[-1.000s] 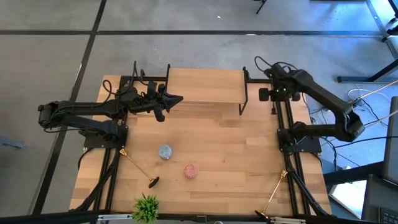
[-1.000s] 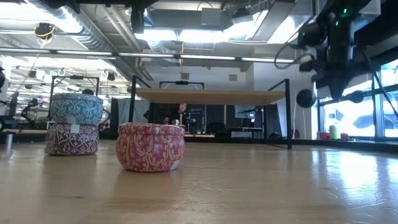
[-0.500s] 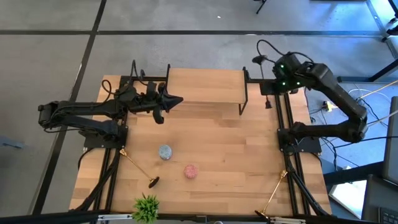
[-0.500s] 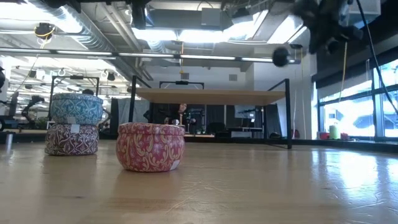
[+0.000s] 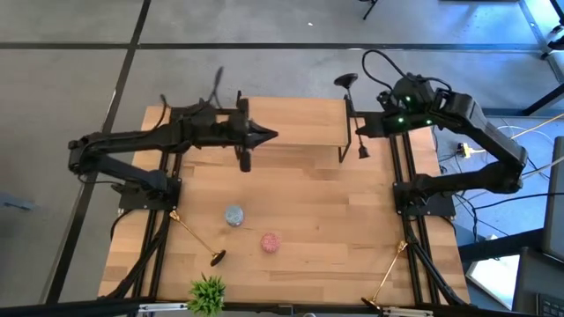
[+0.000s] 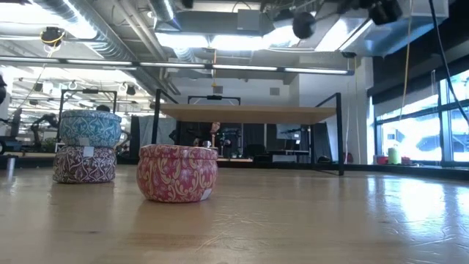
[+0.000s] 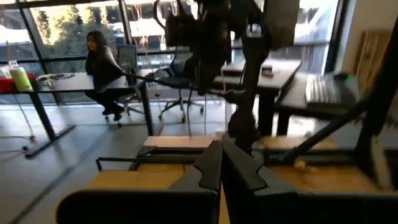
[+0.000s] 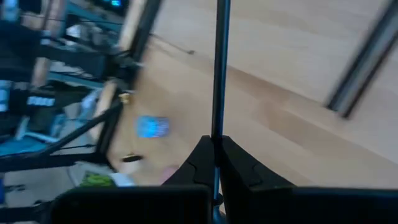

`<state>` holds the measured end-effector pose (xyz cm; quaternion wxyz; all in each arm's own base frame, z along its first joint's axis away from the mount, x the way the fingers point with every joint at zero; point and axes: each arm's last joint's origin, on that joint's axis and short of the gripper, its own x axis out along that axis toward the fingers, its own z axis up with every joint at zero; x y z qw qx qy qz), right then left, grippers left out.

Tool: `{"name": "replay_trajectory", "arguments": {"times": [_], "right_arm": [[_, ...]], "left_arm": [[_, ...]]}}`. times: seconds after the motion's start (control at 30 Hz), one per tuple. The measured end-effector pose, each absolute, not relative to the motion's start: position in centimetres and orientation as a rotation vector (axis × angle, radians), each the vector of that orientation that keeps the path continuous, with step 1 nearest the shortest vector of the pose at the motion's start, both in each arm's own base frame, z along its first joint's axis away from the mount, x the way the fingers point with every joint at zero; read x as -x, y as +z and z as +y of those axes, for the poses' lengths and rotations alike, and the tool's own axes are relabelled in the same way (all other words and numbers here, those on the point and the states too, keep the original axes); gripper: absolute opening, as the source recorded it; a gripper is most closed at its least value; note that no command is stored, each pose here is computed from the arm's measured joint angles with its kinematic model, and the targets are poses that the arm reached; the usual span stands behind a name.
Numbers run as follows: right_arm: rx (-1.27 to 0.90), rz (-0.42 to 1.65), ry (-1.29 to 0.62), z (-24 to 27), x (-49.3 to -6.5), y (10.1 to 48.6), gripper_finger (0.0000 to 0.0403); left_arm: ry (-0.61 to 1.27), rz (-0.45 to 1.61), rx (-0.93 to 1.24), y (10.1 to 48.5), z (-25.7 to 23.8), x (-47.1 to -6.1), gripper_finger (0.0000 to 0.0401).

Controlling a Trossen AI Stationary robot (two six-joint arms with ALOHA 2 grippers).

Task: Pick & Place candle stick holders
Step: Put the black candle holder on the shelf

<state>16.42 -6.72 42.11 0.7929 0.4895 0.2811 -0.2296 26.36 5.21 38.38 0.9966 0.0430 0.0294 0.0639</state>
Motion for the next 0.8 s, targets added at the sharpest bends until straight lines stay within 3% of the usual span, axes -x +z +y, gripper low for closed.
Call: {"name": "replay_trajectory", "arguments": {"times": [0.37,0.8], "right_arm": [[-1.067,0.537,-0.253,-3.6,-19.3,43.2,0.0006],[-1.033,0.538,0.02,-0.7,-19.2,44.5,0.0006]], "left_arm": [[0.332,0.206,-0.637,41.9,3.7,-31.1,0.0001],[0.507,0.386,-1.229,40.2,-2.0,-37.6,0.0009]]}}
